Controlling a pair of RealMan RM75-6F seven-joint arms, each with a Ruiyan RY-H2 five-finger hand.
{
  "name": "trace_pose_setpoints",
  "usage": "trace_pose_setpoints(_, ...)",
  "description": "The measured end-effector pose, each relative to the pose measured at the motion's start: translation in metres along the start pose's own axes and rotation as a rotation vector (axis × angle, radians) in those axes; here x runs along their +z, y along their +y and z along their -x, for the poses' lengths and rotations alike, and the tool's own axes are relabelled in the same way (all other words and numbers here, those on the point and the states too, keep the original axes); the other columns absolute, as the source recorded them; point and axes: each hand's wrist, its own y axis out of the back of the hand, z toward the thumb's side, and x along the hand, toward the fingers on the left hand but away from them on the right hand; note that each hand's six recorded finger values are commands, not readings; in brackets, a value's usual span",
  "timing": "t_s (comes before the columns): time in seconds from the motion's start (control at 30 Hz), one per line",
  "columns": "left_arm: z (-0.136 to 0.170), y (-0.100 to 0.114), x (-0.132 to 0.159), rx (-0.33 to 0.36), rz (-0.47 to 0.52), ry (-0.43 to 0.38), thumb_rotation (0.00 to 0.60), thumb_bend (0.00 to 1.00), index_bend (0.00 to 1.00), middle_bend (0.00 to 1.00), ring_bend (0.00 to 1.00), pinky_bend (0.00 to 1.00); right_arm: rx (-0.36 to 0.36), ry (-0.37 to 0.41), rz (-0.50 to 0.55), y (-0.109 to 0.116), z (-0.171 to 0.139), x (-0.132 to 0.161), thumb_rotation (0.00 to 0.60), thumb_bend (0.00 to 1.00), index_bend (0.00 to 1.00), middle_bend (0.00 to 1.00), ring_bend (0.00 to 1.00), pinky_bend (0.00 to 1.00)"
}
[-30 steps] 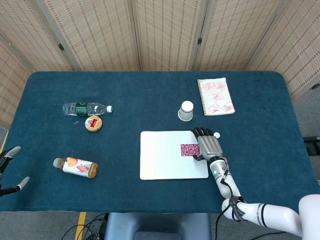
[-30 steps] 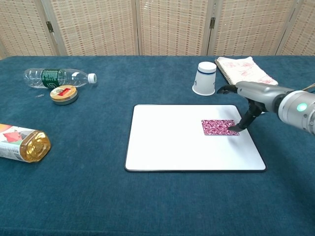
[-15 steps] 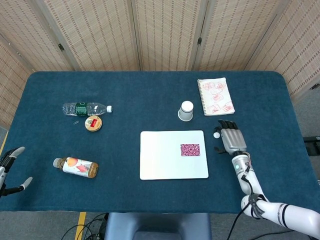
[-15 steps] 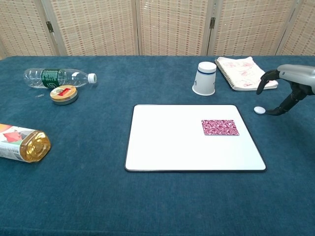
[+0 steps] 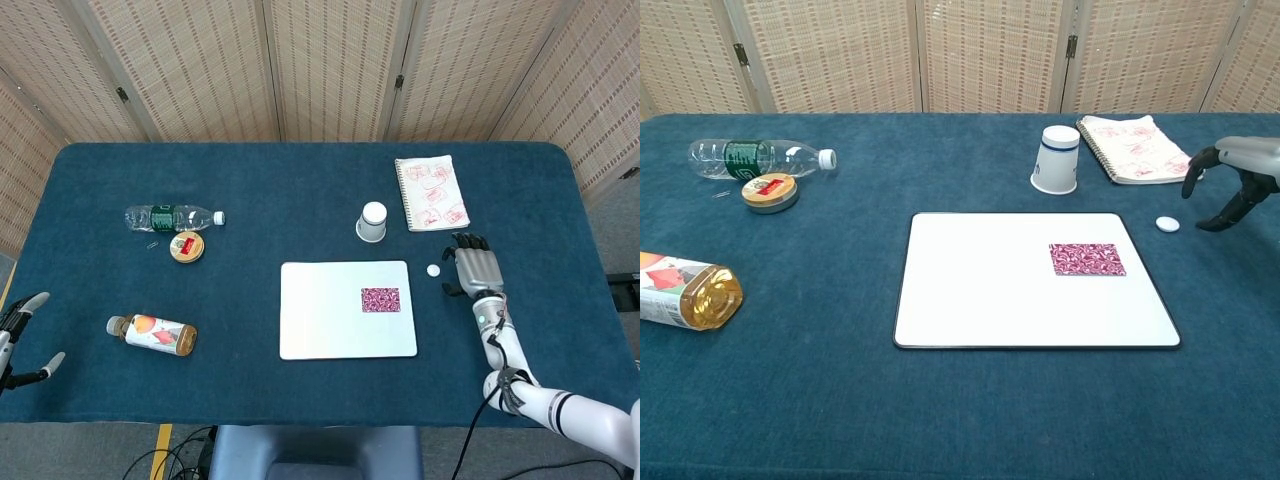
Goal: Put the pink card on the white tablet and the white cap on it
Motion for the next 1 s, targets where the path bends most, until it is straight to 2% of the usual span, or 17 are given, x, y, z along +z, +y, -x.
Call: trace_pose_setpoints(1.0, -0.004, -0.001, -0.006, -0.007, 0.006, 0.019, 0.6, 0.34, 0.0, 0.1, 0.07, 0.23, 0.068, -0.004, -0.011, -0.014, 0.029, 0.009, 0.6, 0.2, 0.42, 0.09, 0.0, 0.0)
